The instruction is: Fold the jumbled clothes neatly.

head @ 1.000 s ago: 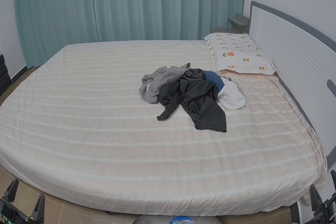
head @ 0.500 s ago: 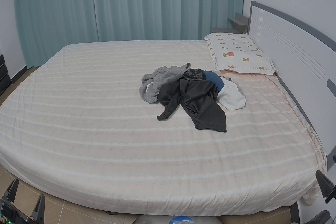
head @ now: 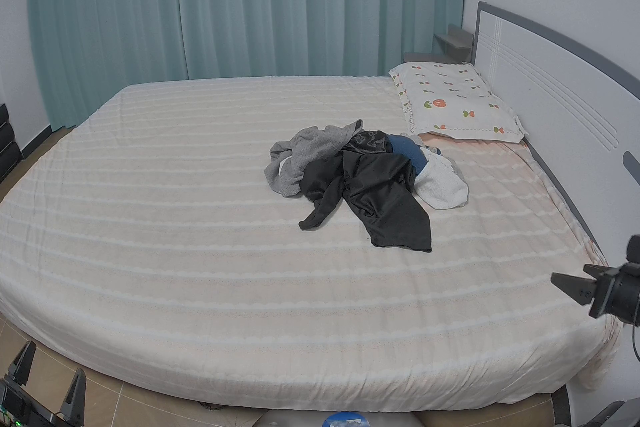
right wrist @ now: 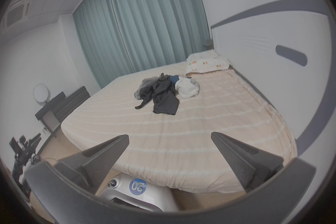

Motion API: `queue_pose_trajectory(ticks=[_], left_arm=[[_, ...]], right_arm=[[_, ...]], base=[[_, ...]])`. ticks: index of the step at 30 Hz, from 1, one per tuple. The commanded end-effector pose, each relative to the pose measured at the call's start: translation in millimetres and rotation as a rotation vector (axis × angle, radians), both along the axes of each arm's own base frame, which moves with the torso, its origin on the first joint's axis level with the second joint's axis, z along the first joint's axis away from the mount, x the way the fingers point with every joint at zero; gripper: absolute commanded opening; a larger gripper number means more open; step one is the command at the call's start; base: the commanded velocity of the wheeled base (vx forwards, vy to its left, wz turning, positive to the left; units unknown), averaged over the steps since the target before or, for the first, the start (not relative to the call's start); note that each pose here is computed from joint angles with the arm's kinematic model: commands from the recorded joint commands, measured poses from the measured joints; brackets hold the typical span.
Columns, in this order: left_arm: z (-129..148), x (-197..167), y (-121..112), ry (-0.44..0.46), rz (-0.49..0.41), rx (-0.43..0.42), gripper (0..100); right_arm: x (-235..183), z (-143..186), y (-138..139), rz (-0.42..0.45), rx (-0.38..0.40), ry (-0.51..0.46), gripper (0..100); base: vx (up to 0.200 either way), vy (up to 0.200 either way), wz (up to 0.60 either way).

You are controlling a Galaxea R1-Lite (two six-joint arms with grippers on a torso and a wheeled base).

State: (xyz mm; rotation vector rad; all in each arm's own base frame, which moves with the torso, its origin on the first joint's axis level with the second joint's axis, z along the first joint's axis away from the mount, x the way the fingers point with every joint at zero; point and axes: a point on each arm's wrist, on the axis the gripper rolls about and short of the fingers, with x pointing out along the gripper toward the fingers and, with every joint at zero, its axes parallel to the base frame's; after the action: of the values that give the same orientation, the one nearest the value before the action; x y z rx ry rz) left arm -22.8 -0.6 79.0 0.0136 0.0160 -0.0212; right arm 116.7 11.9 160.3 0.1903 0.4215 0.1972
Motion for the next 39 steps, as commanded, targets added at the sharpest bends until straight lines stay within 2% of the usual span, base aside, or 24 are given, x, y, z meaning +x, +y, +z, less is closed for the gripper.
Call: queue_pose_trajectory(ticks=[1,2,3,8,12,17,19,23,28,34,39], left_arm=[[-4.4,-0.2,0.0,-0.002,0.001,0.0,100],[-4.4,-0.2,0.0,-0.002,0.0,0.0,100],[-4.4,-0.2,0.0,-0.002,0.0,0.0,100],[-4.4,-0.2,0.0,-0.002,0.0,0.0,100],[-4.4,-0.2,0.0,-0.002,0.0,0.0,100],[-4.4,-0.2,0.0,-0.002,0.0,0.0,100],[-4.4,-0.2,0.0,-0.002,0.0,0.0,100],[-4.4,-0.2,0.0,-0.002,0.0,0.0,100],[-4.4,-0.2,0.0,-0.002,0.0,0.0,100],[-4.4,-0.2,0.0,-0.002,0.0,0.0,100],[-4.4,-0.2,0.0,-0.002,0.0,0.0,100]], right_arm=[[196.6,-109.1,33.8,-0.075,0.117,0.305,100],[198.4,-110.2,34.5,-0.076,0.118,0.306,100],[219.7,-122.8,39.0,-0.109,0.131,0.3,100],[268.3,-150.7,49.2,-0.136,0.154,0.29,100],[295.9,-163.1,53.4,-0.14,0.159,0.289,100],[314.8,-162.8,57.1,-0.138,0.159,0.312,100],[327.3,-169.2,68.1,-0.126,0.167,0.303,100],[344.7,-180.5,86.8,-0.143,0.155,0.267,100],[354.0,-191.7,102.8,-0.132,0.145,0.267,100],[363.1,-205.6,115.1,-0.115,0.14,0.269,100],[367.1,-203.8,116.0,-0.119,0.142,0.254,100]], base=[[0.0,0.0,0.0],[0.0,0.0,0.0],[0.0,0.0,0.0],[0.0,0.0,0.0],[0.0,0.0,0.0],[0.0,0.0,0.0],[0.0,0.0,0.0],[0.0,0.0,0.0],[0.0,0.0,0.0],[0.0,0.0,0.0],[0.0,0.0,0.0]])
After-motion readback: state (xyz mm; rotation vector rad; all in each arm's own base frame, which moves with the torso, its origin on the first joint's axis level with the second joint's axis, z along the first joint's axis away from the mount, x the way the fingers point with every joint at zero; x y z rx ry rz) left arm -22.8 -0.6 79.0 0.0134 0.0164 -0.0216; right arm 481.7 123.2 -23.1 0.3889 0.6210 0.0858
